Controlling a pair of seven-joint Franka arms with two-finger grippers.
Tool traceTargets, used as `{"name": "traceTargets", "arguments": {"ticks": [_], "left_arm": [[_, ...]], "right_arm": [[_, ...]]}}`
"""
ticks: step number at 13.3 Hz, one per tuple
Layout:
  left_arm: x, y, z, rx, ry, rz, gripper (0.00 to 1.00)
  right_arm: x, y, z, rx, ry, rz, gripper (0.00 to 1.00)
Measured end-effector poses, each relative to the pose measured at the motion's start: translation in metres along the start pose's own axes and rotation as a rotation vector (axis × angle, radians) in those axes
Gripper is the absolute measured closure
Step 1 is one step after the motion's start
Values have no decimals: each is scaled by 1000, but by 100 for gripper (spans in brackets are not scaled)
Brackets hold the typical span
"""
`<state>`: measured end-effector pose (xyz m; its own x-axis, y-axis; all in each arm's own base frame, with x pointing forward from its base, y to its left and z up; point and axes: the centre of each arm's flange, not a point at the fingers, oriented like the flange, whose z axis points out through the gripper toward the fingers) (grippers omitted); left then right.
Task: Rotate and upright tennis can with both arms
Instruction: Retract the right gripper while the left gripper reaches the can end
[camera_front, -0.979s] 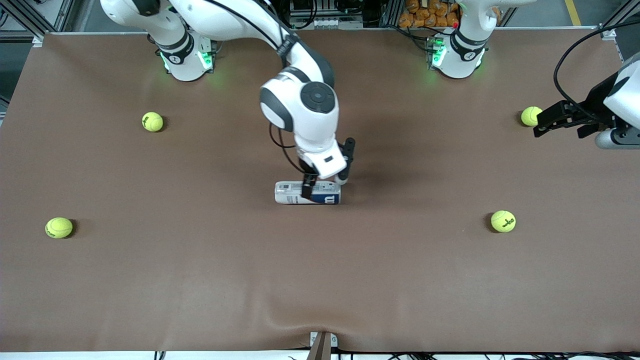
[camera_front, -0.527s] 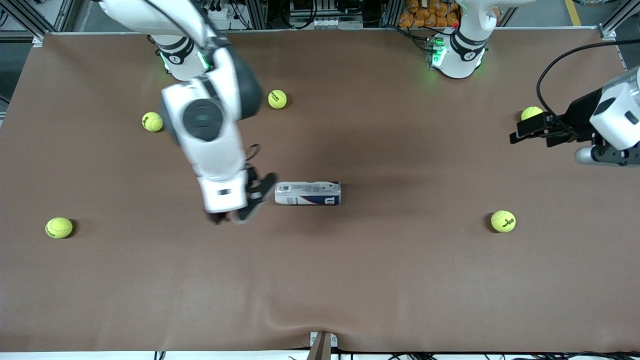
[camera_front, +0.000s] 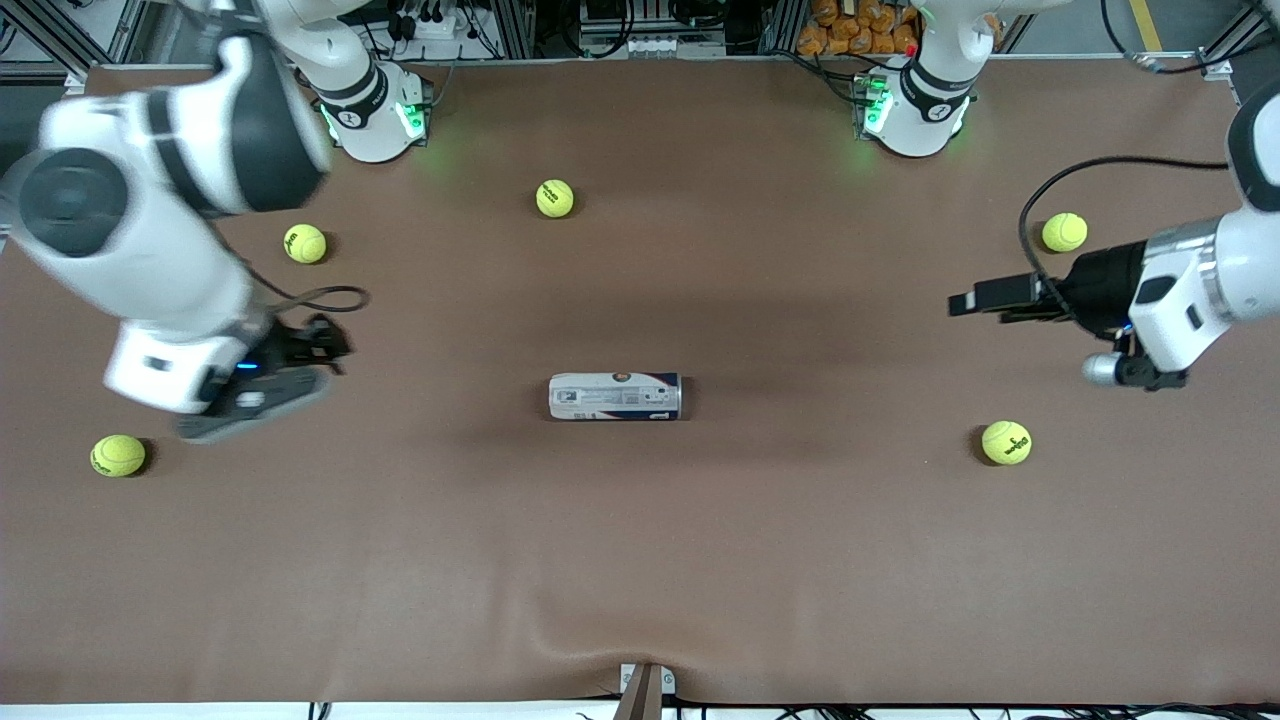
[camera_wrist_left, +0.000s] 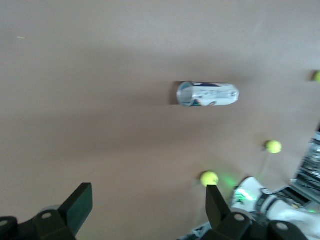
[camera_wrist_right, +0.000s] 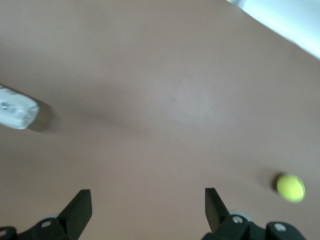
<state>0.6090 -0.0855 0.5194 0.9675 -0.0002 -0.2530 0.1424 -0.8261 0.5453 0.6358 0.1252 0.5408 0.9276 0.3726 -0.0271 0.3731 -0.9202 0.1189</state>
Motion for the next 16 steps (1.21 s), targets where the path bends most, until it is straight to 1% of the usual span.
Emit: {"name": "traceTargets", "arguments": {"ticks": [2, 3, 4, 6, 7, 8, 10, 13, 14, 16], "left_arm": [[17, -8, 29, -111, -18, -39, 0], [24, -10, 45, -150, -20, -52, 0], [28, -8, 61, -188, -23, -63, 0], [28, 1, 90, -266, -40, -87, 0], [27, 3, 104, -288, -47, -85, 0], [26, 3, 117, -293, -43, -67, 0], [25, 2, 149, -305, -19, 14, 0], [31, 0, 203, -395, -3, 84, 0], [37, -9, 221, -425, -1, 103, 0], [50, -31, 264, -516, 9, 143, 0]], "right_arm": [[-24, 45, -14, 8, -15, 119, 0], [-37, 60, -22, 20, -24, 169, 0], [-51, 75, -33, 54, -22, 222, 0], [-80, 102, -48, 131, 1, 297, 0], [-94, 111, -55, 148, 7, 333, 0], [-105, 114, -61, 156, 2, 369, 0], [-120, 111, -71, 162, -13, 427, 0], [-139, 122, -74, 170, -47, 472, 0], [-141, 125, -75, 170, -47, 478, 0], [-143, 125, -75, 171, -49, 479, 0]]}}
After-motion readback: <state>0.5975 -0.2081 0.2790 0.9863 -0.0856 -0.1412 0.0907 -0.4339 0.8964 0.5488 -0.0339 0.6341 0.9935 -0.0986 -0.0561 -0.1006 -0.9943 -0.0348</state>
